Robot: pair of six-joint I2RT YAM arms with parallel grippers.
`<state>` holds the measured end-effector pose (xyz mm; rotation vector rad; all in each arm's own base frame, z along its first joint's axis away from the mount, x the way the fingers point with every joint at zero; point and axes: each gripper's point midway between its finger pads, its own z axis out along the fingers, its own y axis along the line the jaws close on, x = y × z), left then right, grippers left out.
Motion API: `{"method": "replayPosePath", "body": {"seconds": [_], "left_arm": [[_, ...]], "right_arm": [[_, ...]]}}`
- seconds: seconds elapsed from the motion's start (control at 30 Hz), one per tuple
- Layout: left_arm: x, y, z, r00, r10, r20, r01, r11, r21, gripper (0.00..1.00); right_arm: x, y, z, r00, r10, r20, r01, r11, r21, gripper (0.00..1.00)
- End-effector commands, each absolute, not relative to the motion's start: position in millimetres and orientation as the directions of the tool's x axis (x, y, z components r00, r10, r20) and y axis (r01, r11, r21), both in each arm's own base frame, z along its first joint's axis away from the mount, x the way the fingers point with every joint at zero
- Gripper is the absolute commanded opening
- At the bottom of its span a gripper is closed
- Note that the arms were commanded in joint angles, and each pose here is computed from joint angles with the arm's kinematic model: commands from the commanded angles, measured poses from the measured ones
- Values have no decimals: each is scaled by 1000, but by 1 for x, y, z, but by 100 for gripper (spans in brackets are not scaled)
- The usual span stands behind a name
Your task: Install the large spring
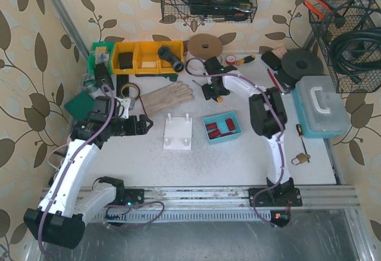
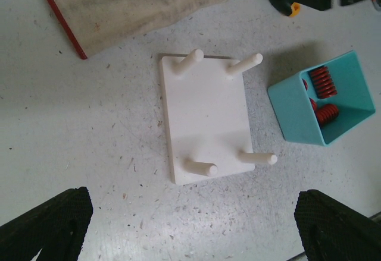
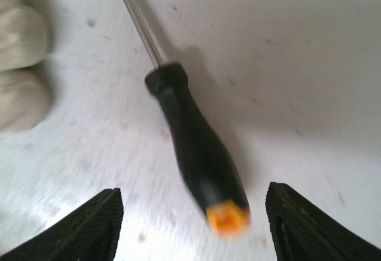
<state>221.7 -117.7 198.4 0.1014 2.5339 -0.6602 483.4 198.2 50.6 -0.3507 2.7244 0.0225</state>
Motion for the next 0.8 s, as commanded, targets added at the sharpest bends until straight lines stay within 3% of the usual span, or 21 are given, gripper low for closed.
{"method": "replayPosePath", "body": {"seconds": [0.0,0.2,0.4,0.53,0.77], "left_arm": [[222,-115,212,-823,-67,-565,221,877,-426,95],[219,-116,219,-810,-66,-583,239,870,-431,95],[218,-116,222,-800,-67,-596,248,867,-431,95],[217,-116,224,-796,-69,-602,252,865,-433,95],[215,-114,229,-778,-72,-624,262,866,-427,95]], "right_arm": [[457,193,139,-842,-73,-535,-153,982,107,66],[378,153,163,-828,140,-543,19,975,223,66],[307,114,136,-801,385,-457,242,908,341,67],[285,116,119,-782,510,-358,347,834,429,65],[267,114,97,-680,681,-271,480,694,538,59]]}}
